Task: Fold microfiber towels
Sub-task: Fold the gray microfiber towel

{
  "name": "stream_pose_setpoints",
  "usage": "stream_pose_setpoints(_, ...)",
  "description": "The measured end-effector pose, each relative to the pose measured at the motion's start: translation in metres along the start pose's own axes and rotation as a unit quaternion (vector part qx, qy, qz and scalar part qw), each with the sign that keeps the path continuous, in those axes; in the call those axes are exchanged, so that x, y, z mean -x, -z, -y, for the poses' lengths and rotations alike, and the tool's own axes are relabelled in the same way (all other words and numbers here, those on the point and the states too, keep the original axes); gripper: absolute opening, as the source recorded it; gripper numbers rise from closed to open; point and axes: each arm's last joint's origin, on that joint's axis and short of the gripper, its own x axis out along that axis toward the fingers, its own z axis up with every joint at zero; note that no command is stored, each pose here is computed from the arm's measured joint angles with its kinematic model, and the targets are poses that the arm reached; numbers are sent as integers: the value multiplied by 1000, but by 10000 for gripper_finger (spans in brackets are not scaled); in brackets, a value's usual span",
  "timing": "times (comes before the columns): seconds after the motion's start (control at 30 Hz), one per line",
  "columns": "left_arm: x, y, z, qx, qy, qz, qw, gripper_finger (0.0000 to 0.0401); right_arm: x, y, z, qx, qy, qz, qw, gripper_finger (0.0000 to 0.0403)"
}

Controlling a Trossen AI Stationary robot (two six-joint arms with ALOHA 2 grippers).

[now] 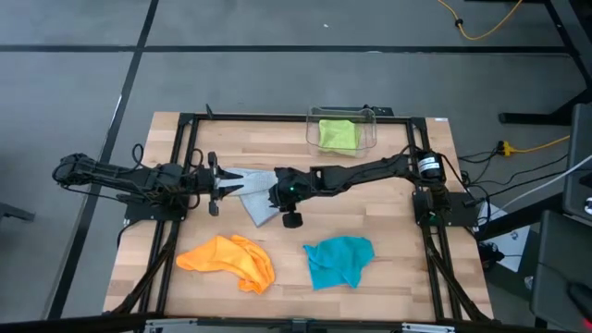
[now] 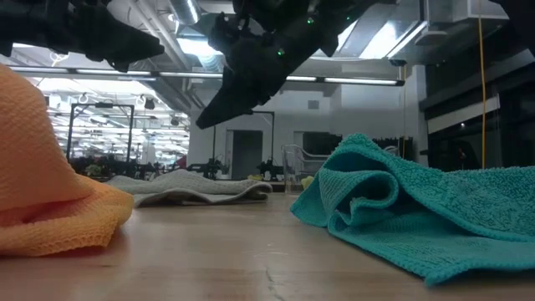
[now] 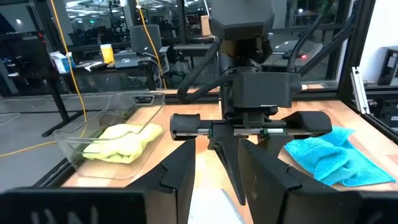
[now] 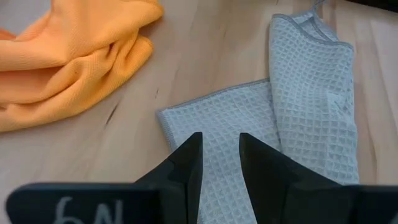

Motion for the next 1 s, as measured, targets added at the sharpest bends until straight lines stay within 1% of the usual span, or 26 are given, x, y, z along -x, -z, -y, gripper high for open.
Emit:
stream_pose_setpoints(0.1, 0, 0, 0, 0, 0, 0, 1000, 115, 0, 0, 0, -3, 0, 1, 1000, 108)
stream_pose_setpoints(0.2, 0, 0, 0, 0, 0, -1, 1000, 115, 0, 0, 0, -26, 0, 2, 1000, 108)
stream_pose_setpoints(0.3, 0, 0, 0, 0, 0, 0, 1000, 115, 0, 0, 0, -36, 0, 1, 999, 113)
stream_pose_setpoints(0.4, 0, 0, 0, 0, 0, 0, 1000, 115, 0, 1, 0, -38, 0, -2, 999, 130)
stream_pose_setpoints(0.57, 0, 0, 0, 0, 0, 0, 1000, 115, 0, 1, 1, -30, 1, -2, 1000, 175)
stream_pose_setpoints(0.67, 0, 0, 0, 0, 0, 0, 1000, 115, 0, 1, 1, -27, 12, -4, 1000, 196)
stream_pose_setpoints(0.77, 0, 0, 0, 0, 0, 0, 1000, 115, 0, 1, 1, -27, 12, -4, 1000, 204)
stream_pose_setpoints(1.0, 0, 0, 0, -1, 0, -1, 1000, 115, 0, 0, 1, -30, 12, -3, 999, 205)
